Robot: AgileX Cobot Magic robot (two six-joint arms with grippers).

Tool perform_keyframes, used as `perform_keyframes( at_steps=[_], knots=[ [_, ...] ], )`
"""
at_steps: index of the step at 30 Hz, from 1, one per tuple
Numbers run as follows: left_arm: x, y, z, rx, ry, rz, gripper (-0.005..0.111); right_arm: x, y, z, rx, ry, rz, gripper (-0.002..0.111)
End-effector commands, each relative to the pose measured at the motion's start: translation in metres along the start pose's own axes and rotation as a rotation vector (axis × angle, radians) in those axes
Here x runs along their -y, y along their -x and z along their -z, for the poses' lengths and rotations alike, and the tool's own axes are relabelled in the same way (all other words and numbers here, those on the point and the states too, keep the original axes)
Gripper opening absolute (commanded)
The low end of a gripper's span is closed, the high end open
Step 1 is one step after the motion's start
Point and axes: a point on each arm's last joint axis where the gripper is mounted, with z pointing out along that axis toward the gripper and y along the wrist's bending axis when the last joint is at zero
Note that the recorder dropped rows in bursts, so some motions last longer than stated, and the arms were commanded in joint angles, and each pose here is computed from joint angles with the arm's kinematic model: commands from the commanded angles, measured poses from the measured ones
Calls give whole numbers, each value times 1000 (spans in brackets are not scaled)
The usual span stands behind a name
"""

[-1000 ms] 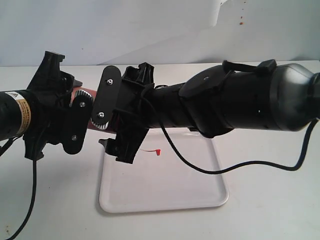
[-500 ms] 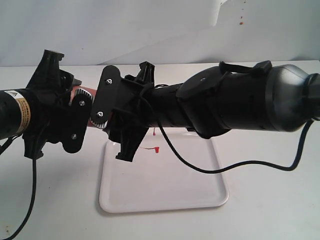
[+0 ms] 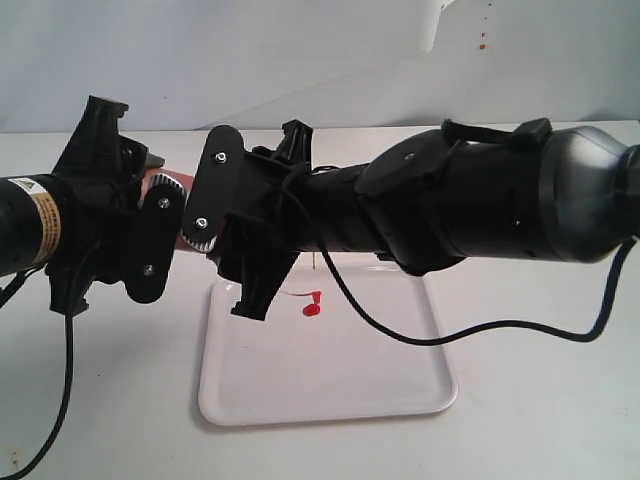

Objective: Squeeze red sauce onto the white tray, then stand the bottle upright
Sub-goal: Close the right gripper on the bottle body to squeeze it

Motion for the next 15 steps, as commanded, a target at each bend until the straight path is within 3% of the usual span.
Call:
perform_keyframes(
  at_steps=[1, 3, 4, 15],
  knots=[
    [-4, 3, 2, 22, 16, 19, 0, 11, 11, 14, 33, -55, -133, 81],
    [-4, 3, 2, 22, 16, 19, 0, 11, 11, 14, 33, -57, -149, 98],
    [-4, 3, 2, 22, 16, 19, 0, 11, 11, 14, 33, -57, -149, 100],
    [-3, 2, 2, 19, 15, 19, 0, 16, 18, 25, 65, -69, -146, 100]
  ],
)
